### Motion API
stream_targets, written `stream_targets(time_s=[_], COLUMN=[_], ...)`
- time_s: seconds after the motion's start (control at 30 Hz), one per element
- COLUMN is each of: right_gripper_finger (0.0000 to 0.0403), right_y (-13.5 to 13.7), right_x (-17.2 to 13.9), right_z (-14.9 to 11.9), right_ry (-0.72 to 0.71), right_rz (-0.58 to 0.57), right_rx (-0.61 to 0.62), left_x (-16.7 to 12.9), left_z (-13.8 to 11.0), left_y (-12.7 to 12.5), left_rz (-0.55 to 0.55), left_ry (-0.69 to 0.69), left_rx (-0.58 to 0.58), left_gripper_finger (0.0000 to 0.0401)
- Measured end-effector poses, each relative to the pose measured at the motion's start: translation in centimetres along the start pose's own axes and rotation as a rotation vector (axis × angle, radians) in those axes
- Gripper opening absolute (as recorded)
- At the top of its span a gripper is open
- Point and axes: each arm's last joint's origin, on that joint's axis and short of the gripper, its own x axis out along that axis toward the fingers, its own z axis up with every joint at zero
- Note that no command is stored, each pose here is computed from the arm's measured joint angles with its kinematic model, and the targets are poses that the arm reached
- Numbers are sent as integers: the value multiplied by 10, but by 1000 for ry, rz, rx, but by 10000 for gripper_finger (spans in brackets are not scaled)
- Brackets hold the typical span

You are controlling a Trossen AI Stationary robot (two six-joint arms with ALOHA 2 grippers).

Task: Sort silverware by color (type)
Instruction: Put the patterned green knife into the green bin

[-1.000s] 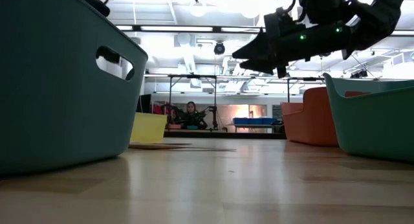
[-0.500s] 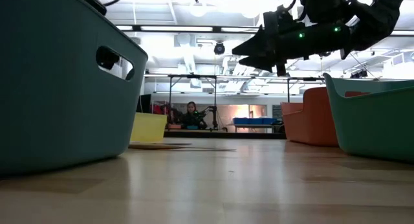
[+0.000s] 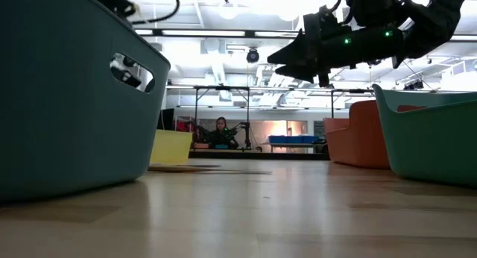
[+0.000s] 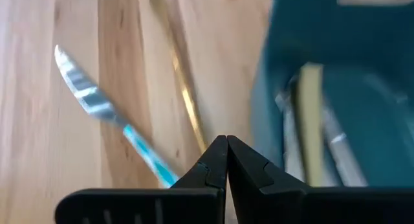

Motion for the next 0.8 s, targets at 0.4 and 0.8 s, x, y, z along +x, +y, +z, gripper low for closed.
stream_targets(time_s=[0.4, 0.8], right_gripper_finger=[227, 227], right_y=[0, 0], right_x=[0, 0], right_z=[0, -1], right_ry=[2, 9], right_rz=[0, -1], right_rx=[-1, -2], left_x=[14, 8], left_z=[-4, -10], left_y=[20, 40], left_rz=[351, 528], left_ry=[230, 304], left_rx=[23, -1], left_gripper_finger=[0, 0])
